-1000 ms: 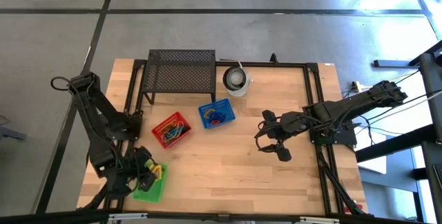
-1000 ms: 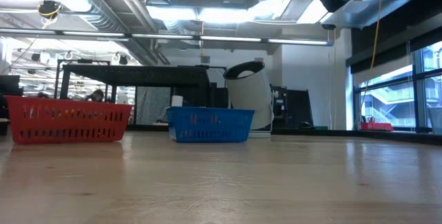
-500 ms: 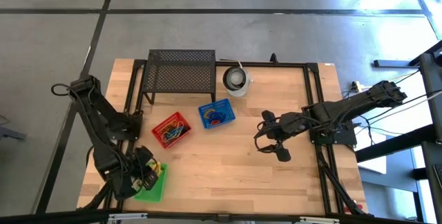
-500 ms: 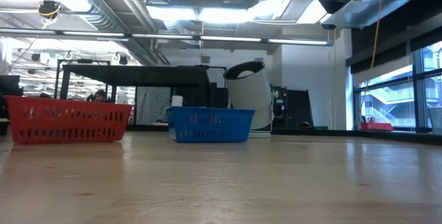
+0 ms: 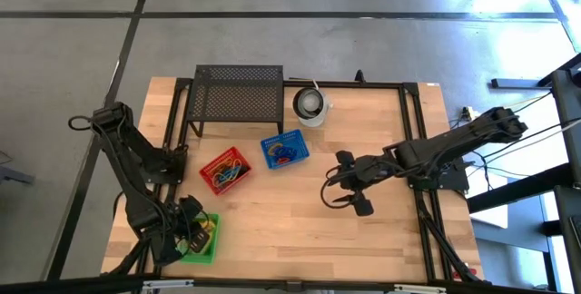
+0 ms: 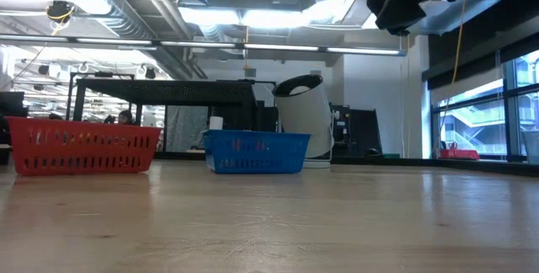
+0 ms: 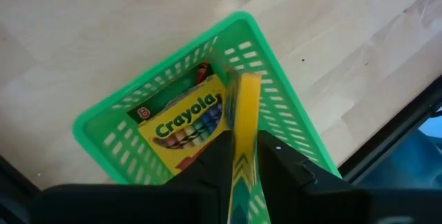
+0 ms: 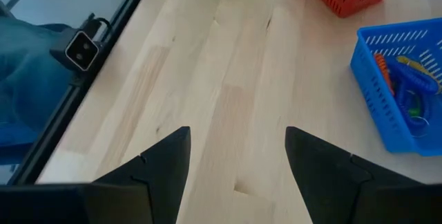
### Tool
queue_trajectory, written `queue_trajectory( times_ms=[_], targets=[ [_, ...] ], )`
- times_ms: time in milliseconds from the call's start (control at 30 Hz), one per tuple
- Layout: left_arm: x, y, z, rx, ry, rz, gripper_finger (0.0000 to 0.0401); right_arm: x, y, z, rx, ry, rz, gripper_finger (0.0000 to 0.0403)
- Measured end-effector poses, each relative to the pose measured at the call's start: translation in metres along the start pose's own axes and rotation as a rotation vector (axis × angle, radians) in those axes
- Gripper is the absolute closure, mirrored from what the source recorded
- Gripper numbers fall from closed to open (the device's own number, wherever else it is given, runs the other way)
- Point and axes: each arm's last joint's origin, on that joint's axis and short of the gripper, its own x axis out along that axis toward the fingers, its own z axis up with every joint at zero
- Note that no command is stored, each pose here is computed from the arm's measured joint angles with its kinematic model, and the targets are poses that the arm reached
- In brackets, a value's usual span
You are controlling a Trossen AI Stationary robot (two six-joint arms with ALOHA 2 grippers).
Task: Pick & Place Office Desk Supplies
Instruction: Put the crayon box into the green bin, then put the red bin with rubber bands on the shelf
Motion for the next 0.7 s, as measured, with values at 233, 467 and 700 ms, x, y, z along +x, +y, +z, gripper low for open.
queue_trajectory(
  times_ms=[233, 467, 700],
  targets=[
    [0.002, -0.002, 0.005, -0.027, 0.017, 0.021, 0.0318, 0.003, 0.0, 0.002, 0.0, -0.023, 0.002, 0.0166],
    [0.004, -0.003, 0.011, 0.013, 0.012, 0.036, 0.0294, 0.003, 0.0, 0.002, 0.0, -0.022, 0.002, 0.0166],
    [0.003, 0.008, 0.028, 0.073, -0.028, 0.206, 0.0283, 0.003, 0.0, 0.004, -0.003, -0.039, 0.003, 0.0166]
  ],
)
